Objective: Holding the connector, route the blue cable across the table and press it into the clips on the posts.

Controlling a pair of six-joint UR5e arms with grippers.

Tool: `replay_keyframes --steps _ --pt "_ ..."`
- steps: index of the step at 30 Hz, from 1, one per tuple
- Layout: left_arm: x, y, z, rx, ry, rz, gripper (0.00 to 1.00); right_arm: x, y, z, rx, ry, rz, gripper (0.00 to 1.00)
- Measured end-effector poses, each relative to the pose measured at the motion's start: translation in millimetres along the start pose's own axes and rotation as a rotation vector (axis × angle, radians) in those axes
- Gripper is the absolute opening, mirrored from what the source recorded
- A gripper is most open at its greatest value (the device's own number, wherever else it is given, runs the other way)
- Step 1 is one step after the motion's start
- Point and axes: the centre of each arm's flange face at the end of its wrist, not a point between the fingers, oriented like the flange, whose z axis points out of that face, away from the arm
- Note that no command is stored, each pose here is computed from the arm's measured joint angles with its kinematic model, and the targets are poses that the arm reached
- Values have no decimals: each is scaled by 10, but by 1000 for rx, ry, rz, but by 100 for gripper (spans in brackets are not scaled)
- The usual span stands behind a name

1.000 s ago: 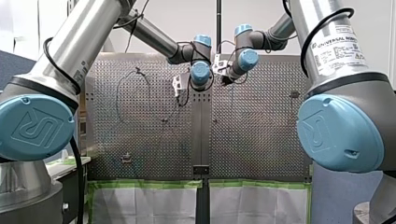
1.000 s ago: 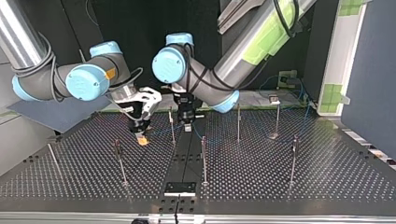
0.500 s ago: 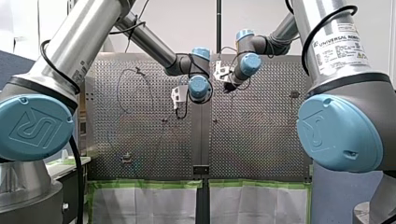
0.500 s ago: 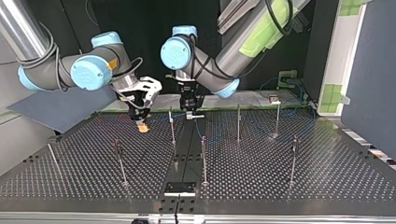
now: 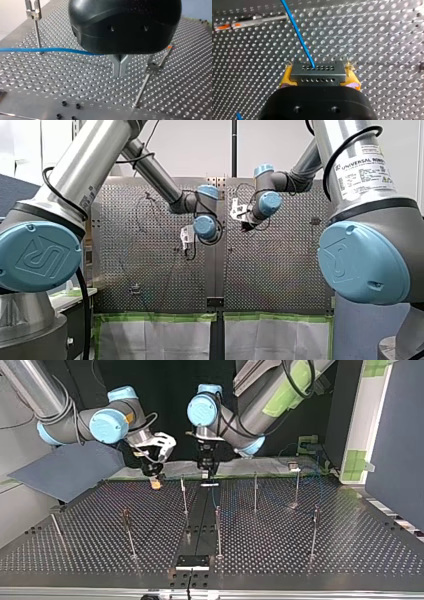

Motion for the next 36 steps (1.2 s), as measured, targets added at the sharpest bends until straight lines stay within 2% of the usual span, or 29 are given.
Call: replay_keyframes --steps 4,9,12,16,22,27,31,36 --pt "124 63 -33 24 6 0 2 -134 12 -26 -16 2 -13 0" --pt "315 162 -133 42 35 9 2 -326 62 -67 -29 2 -33 0" --pt "431 215 -209 54 60 17 2 -455 108 -96 -37 2 -39 0" --pt "484 229 -232 77 68 7 2 -595 146 -121 -42 3 -43 0" --pt "401 125 -135 117 61 -15 2 -851 183 -54 -42 -33 -50 0" --pt "501 60 -12 105 98 2 2 -1019 200 0 -31 -65 -48 0" --pt "597 45 137 89 113 5 2 -1024 217 17 -29 -66 -43 0" --pt "610 3 260 85 106 -1 2 -976 281 59 -35 -54 -35 0"
